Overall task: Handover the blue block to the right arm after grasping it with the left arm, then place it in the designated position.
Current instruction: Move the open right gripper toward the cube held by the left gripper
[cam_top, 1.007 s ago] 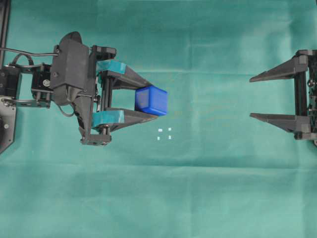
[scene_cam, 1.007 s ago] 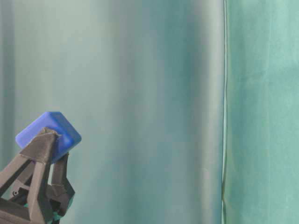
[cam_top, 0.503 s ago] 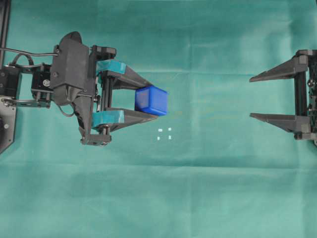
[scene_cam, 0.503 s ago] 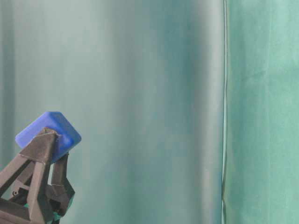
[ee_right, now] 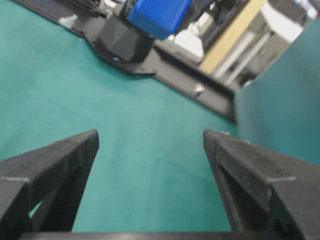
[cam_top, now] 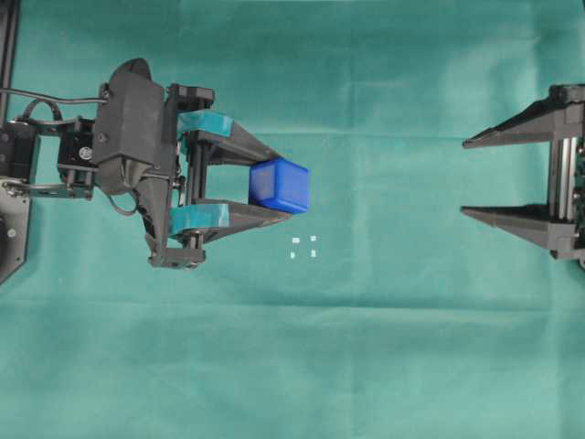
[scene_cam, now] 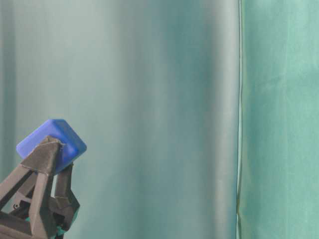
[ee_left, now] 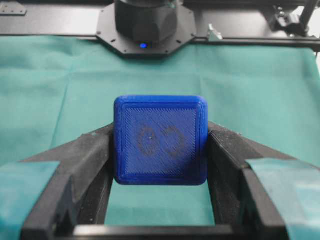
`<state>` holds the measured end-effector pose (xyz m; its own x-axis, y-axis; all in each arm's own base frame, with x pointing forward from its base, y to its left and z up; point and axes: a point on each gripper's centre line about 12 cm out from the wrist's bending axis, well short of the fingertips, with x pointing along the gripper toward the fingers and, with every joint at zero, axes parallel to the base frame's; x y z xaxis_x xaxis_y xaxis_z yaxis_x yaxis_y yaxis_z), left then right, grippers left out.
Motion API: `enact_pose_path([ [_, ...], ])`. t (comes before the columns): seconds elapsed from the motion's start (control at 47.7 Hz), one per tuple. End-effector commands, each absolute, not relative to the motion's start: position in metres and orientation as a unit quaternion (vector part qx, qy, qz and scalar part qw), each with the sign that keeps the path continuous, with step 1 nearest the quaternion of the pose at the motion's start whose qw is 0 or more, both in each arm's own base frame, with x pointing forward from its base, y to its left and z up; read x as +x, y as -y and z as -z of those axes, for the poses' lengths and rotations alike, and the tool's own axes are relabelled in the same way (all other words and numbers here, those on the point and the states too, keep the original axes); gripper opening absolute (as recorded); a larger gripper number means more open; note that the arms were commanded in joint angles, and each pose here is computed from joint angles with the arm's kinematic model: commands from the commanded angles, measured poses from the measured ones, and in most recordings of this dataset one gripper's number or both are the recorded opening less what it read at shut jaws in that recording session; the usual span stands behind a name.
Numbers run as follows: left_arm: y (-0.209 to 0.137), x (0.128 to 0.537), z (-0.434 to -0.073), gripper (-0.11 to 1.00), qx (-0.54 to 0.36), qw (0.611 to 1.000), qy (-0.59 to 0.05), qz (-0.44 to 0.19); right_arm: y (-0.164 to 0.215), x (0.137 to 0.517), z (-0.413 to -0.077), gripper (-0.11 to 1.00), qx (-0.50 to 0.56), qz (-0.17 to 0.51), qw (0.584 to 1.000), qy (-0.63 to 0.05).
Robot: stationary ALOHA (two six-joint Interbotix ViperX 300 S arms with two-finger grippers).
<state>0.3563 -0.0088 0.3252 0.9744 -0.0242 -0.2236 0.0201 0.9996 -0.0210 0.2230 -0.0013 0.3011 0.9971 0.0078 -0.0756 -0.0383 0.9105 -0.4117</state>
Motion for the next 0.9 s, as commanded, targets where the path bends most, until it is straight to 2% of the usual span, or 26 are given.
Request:
enact_pose_path([
  [0.0,0.009,0.353,-0.338,0.46,-0.009,0.996,-0.091,0.012,0.001,0.226,-0.320,0.93,-0.267,-0.011,0.963,-0.017],
  [0.21,0.009,0.353,-0.338,0.46,-0.010,0.996,-0.093,0.012,-0.004,0.226,-0.326,0.93,-0.438,-0.025,0.898,0.010],
  [0.503,0.009,0.353,-0.338,0.47,-0.010,0.996,-0.093,0.012,-0.007,0.227,-0.326,0.93,-0.575,-0.037,0.817,0.015],
  [0.881,0.009,0.353,-0.339,0.47,-0.010,0.996,-0.091,0.011,-0.005,0.227,-0.324,0.93,-0.585,-0.036,0.810,0.002],
])
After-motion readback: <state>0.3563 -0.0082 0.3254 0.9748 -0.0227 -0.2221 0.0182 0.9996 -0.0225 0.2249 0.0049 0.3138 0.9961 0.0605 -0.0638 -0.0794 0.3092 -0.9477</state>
